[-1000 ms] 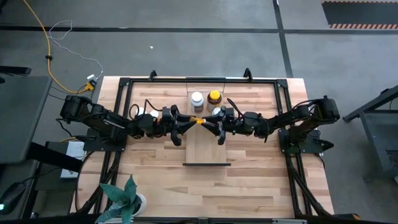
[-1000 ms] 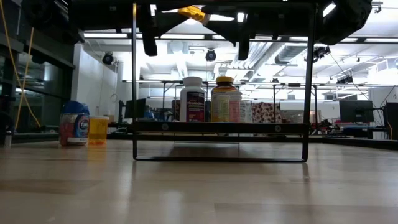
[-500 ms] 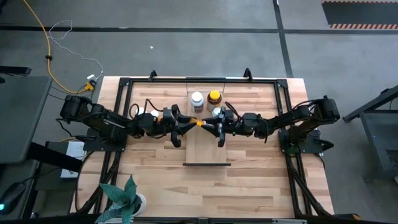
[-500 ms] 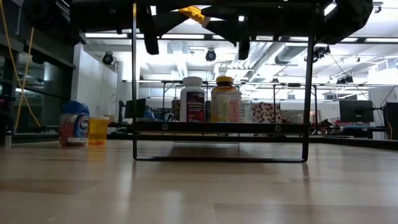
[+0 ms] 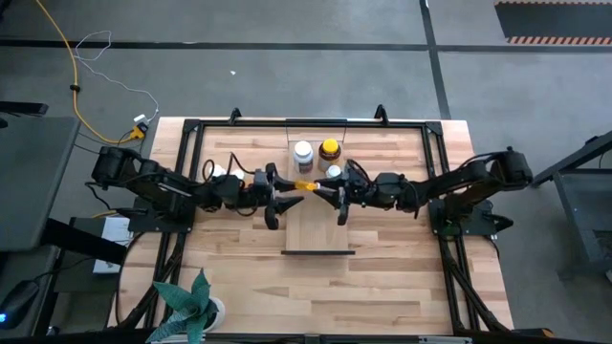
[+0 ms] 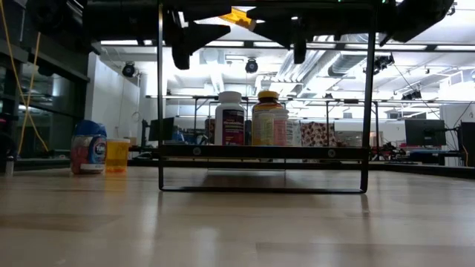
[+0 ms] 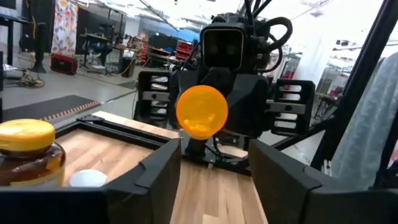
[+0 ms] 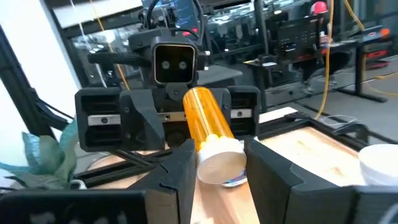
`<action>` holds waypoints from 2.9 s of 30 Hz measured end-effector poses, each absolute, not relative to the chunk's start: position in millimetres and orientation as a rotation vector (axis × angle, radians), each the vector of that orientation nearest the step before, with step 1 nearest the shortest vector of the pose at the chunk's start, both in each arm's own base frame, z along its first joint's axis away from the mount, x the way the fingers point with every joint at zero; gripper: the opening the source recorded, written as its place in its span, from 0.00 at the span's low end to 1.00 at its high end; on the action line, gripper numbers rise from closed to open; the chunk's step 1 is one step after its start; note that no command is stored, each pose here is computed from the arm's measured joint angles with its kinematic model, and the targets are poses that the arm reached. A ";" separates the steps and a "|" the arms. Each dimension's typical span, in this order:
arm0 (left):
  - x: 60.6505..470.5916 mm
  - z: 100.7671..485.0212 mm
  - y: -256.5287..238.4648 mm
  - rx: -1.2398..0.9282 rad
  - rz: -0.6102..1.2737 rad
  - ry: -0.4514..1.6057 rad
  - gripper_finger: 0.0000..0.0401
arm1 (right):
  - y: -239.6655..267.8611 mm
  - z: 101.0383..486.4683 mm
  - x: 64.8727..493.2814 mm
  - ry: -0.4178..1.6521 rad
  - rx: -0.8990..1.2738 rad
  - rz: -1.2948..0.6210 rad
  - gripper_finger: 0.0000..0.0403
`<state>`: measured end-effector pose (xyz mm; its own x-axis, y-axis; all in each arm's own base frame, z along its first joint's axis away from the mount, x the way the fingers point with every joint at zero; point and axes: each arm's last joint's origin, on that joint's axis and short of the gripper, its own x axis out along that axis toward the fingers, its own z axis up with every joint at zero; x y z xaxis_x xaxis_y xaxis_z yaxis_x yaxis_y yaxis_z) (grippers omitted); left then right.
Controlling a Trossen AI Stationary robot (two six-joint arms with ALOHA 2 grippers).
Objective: Pick and place medicine bottles onto shelf by color
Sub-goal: Put the small orange pill bottle on the shelf
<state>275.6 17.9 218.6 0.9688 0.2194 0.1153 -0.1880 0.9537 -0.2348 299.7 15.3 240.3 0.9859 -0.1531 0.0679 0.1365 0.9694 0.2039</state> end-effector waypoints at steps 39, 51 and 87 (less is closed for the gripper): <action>226.5 253.4 11.6 -0.149 0.202 0.049 0.52 | -4.9 240.8 372.4 1.541 0.180 -0.329 0.28; 226.5 253.3 11.8 -0.148 0.206 0.049 0.52 | -18.6 237.4 374.5 1.522 0.199 -0.357 0.28; 226.5 252.5 12.6 -0.147 0.227 0.055 0.52 | -32.5 207.9 377.5 1.654 0.213 -0.428 0.28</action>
